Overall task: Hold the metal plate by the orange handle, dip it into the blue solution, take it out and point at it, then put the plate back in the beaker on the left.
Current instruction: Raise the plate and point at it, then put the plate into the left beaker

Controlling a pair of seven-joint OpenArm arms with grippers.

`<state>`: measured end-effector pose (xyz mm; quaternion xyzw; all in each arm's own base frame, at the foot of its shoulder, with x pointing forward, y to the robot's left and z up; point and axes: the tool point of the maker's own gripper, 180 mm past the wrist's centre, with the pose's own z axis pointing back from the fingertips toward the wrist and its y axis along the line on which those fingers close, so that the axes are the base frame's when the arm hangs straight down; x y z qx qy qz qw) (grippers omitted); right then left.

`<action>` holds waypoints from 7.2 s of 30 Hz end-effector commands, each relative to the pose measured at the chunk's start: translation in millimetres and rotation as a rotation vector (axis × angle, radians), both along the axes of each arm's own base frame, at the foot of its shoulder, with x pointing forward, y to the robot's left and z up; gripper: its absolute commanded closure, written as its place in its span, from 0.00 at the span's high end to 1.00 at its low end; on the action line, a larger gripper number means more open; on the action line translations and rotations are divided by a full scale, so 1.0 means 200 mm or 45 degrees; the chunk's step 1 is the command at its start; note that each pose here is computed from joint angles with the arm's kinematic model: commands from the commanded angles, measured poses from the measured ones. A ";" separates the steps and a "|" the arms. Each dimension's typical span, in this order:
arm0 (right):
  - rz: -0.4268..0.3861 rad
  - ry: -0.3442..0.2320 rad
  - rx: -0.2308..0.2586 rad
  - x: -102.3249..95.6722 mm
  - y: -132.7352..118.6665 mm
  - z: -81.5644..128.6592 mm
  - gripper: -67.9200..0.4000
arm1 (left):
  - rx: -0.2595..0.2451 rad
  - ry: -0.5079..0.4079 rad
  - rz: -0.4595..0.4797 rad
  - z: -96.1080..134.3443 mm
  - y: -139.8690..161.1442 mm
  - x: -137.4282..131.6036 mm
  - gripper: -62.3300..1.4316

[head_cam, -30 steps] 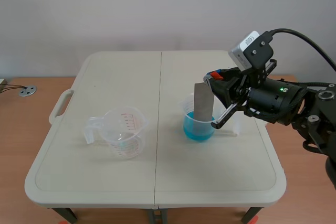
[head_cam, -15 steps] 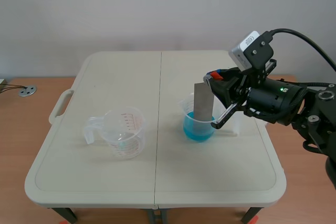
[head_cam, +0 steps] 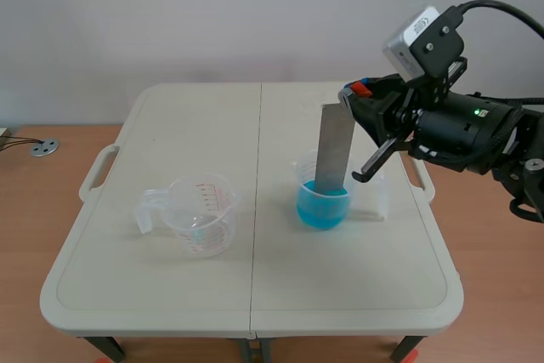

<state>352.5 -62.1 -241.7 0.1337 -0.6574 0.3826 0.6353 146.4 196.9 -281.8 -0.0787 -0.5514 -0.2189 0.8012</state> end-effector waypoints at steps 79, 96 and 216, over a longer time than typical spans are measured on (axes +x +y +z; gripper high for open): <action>0.017 -0.396 -0.004 -0.05 0.03 0.58 0.02 | 0.162 -0.399 -0.659 0.13 -1.34 0.98 0.04; 0.017 -0.396 -0.004 -0.05 0.03 0.58 0.02 | 0.192 -0.390 -0.663 0.11 -1.33 0.97 0.05; 0.470 -0.099 0.113 -0.23 0.88 0.35 0.02 | 0.062 0.108 0.009 -0.07 -0.05 -0.22 0.05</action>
